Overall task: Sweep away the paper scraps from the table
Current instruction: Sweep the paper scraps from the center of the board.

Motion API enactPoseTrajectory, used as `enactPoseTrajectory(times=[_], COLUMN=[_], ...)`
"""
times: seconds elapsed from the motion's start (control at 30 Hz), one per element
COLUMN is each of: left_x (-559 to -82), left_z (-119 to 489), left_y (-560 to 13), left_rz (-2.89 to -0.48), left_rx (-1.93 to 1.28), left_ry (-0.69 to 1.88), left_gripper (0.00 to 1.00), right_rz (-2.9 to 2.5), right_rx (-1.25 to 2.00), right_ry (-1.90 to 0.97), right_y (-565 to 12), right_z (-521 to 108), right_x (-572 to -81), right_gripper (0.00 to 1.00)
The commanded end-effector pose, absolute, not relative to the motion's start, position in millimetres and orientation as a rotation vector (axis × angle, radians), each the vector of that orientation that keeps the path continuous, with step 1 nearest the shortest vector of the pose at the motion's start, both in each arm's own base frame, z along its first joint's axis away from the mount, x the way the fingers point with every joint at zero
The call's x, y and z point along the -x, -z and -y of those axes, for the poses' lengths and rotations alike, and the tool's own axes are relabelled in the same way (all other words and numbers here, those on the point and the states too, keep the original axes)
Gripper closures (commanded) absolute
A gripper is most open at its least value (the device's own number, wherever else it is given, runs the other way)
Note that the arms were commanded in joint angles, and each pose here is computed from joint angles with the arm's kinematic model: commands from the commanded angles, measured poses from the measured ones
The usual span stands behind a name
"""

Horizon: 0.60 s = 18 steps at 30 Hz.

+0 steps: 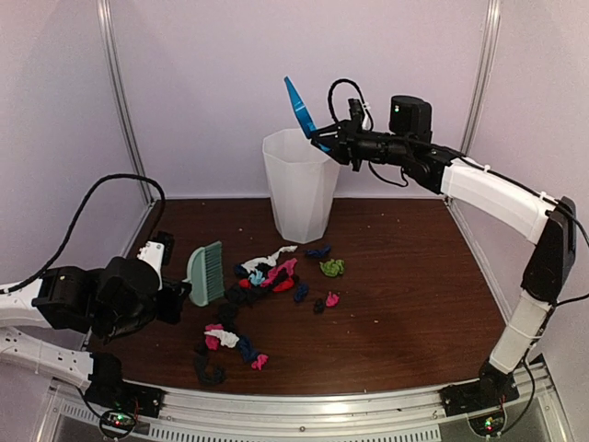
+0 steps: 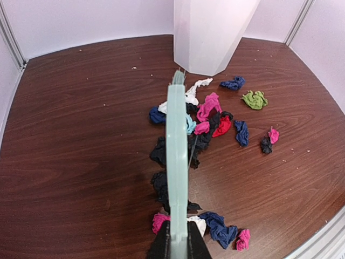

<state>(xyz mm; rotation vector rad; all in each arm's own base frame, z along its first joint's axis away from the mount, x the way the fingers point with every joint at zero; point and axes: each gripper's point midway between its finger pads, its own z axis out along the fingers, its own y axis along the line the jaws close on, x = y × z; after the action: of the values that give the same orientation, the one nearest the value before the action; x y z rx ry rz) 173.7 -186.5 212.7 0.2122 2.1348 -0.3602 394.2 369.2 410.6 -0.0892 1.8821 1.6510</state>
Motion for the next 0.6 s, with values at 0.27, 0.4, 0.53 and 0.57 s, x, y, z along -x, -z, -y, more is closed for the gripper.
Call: enactPoseTrajectory(times=[0.27, 0.4, 0.53, 0.57], left_x=[-173.9, -173.4, -173.3, -173.6], left_z=[208.4, 219.9, 231.9, 235.2], left_y=[-222.5, -224.3, -225.2, -225.1], left_rz=[-2.087, -2.074, -2.063, -2.060], left_rx=[-0.279, -0.322, -0.364, -0.376], left_ry=[0.449, 0.476, 0.493, 0.495], left_gripper=[1.00, 1.00, 1.00, 1.00], right_rz=[-2.005, -1.988, -2.015, -2.017], right_rx=[0.300, 0.311, 0.324, 0.320], right_ry=[-1.186, -1.079, -0.959, -0.935], right_y=[-369.9, -362.4, -343.8, -339.6], right_z=[-337.9, -314.3, -285.9, -278.9], right_x=[-327.7, -306.0, -282.0, -276.8], right_gripper=[1.00, 1.00, 1.00, 1.00])
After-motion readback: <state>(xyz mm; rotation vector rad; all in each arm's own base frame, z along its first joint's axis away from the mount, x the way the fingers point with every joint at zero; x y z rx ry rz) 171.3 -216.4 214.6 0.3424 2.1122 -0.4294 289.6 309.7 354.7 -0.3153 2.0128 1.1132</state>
